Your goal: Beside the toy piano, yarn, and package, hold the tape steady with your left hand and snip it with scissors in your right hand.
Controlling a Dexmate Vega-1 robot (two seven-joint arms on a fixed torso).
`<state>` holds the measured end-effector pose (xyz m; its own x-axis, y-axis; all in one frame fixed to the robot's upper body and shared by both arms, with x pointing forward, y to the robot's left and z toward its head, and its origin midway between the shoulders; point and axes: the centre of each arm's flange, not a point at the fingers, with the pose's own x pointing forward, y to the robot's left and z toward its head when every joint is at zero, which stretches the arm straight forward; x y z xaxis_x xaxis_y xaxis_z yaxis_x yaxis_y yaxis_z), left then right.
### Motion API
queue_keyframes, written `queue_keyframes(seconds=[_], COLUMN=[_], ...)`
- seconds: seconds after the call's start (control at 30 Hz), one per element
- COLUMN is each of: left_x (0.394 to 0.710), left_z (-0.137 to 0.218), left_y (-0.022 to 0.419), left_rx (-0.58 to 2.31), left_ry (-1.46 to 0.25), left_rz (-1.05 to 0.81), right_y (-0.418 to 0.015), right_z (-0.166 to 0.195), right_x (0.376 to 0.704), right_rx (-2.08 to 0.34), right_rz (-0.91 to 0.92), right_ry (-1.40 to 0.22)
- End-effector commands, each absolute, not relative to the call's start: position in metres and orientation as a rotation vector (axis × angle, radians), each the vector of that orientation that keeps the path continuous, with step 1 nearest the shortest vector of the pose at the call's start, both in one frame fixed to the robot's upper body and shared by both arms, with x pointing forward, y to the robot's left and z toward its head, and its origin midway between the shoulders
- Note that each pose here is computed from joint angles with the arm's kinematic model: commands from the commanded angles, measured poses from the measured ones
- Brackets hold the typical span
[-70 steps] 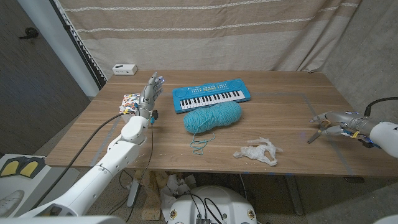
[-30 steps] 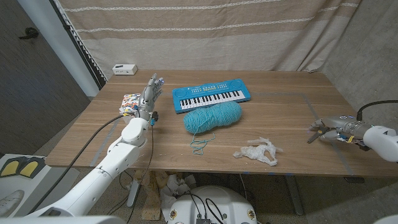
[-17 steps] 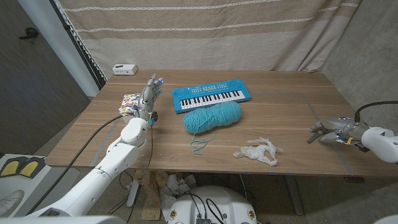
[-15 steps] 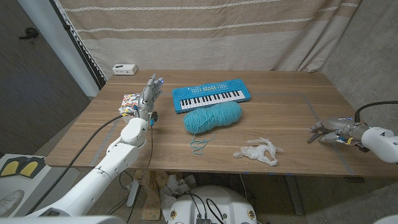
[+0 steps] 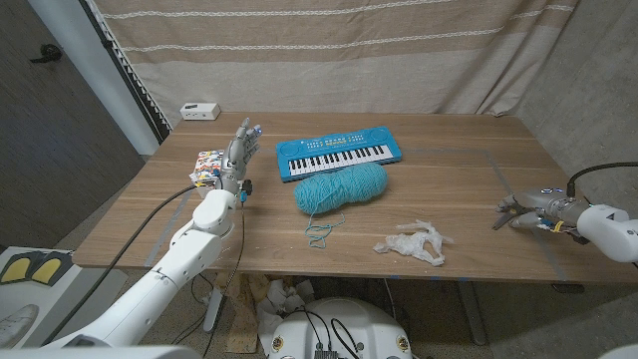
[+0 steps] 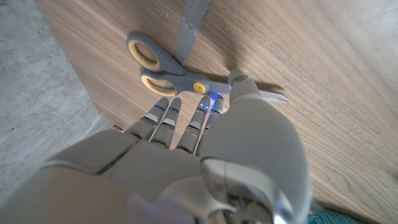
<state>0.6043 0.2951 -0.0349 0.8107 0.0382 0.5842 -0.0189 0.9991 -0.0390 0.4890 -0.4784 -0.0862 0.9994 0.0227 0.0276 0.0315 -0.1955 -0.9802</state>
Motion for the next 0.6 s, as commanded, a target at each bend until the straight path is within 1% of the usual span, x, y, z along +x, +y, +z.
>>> queue_keyframes(seconds=[0.03, 0.6], left_x=[0.6, 0.597], left_z=[-0.037, -0.042], left_y=[0.299, 0.301], left_rx=[-0.034, -0.039], left_ry=[-0.628, -0.626], left_rz=[0.039, 0.048], right_y=[-0.472, -0.463], right_z=[-0.096, -0.102], right_x=[0.495, 0.508], right_rx=[-1.75, -1.713], right_rz=[0.009, 0.034], right_ry=[-0.052, -0.068])
